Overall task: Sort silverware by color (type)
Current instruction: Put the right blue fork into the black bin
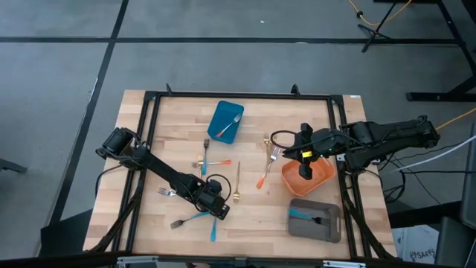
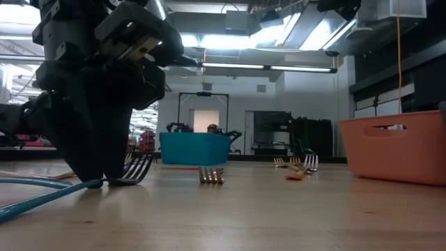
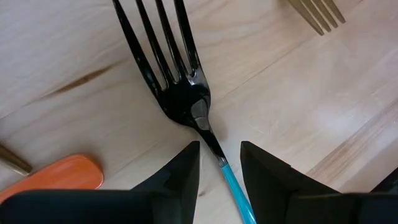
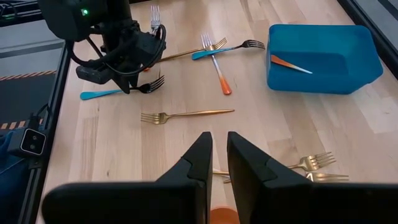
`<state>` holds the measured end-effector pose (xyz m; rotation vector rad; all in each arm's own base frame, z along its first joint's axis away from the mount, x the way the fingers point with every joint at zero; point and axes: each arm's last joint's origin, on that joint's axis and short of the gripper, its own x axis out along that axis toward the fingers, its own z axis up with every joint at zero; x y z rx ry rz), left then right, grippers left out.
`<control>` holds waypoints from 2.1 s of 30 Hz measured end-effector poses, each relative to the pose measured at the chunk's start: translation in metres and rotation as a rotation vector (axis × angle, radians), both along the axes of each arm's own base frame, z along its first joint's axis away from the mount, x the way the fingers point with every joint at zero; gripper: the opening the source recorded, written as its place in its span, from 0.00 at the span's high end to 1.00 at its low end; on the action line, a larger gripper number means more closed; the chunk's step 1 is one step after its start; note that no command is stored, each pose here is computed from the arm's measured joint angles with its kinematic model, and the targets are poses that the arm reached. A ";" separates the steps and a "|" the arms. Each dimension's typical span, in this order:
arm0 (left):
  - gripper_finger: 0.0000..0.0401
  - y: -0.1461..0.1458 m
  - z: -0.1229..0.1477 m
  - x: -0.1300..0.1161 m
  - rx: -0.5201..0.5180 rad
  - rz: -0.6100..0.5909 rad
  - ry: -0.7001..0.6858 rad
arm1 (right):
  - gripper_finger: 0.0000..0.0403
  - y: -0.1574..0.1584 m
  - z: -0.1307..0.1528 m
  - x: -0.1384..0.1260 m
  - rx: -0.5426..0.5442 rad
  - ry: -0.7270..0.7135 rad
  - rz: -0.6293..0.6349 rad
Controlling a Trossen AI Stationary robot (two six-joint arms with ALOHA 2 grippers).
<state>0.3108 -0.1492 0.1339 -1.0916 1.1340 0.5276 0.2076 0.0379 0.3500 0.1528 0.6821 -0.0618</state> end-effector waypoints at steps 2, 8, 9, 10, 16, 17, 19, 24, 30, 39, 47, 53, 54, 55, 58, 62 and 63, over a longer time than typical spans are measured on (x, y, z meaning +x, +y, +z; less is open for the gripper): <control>0.72 0.000 0.000 0.000 0.003 0.001 -0.001 | 0.90 0.000 0.000 0.000 0.000 0.000 0.000; 0.74 0.000 0.000 0.000 0.013 0.006 -0.005 | 0.90 0.000 0.000 0.000 0.000 0.000 0.000; 0.75 0.000 0.000 0.000 0.017 0.007 -0.006 | 0.90 0.000 0.000 0.000 0.000 0.000 0.000; 0.76 0.000 0.000 0.000 0.019 0.008 -0.006 | 0.90 0.000 0.000 0.000 0.000 0.000 0.000; 0.84 0.001 -0.001 -0.001 0.037 0.013 0.007 | 0.90 0.000 0.000 0.000 0.000 0.000 0.000; 0.85 0.002 -0.001 -0.002 0.042 0.015 0.009 | 0.90 0.000 0.000 0.000 0.000 0.000 0.000; 0.88 0.002 -0.001 -0.002 0.050 0.012 0.007 | 0.90 0.000 0.000 0.000 0.000 0.000 0.000; 0.93 0.003 -0.002 -0.002 0.072 0.019 -0.001 | 0.90 0.000 0.000 0.000 0.000 0.000 0.000; 0.97 0.004 -0.002 -0.001 0.103 0.032 -0.017 | 0.90 0.000 0.000 0.000 0.002 0.006 0.003; 0.98 0.004 0.000 0.004 0.157 -0.039 -0.090 | 0.90 0.000 0.009 -0.014 0.067 -0.028 0.076; 0.98 0.000 0.025 0.024 0.194 -0.205 -0.267 | 0.90 -0.006 0.026 -0.043 0.084 -0.128 0.079; 0.98 0.008 0.061 0.052 0.307 -0.363 -0.415 | 0.90 -0.009 0.033 -0.057 0.091 -0.170 0.080; 0.98 0.010 0.067 0.056 0.337 -0.391 -0.436 | 0.90 -0.009 0.033 -0.058 0.091 -0.170 0.080; 0.98 0.013 0.073 0.060 0.368 -0.416 -0.454 | 0.90 -0.009 0.033 -0.059 0.091 -0.169 0.079; 0.98 0.020 0.088 0.069 0.477 -0.492 -0.502 | 0.90 -0.009 0.033 -0.059 0.128 -0.168 0.054; 0.98 0.029 0.103 0.078 0.636 -0.597 -0.538 | 0.90 -0.009 0.032 -0.057 0.191 -0.156 0.010; 0.98 0.032 0.105 0.080 0.671 -0.621 -0.543 | 0.90 -0.009 0.032 -0.057 0.202 -0.154 0.001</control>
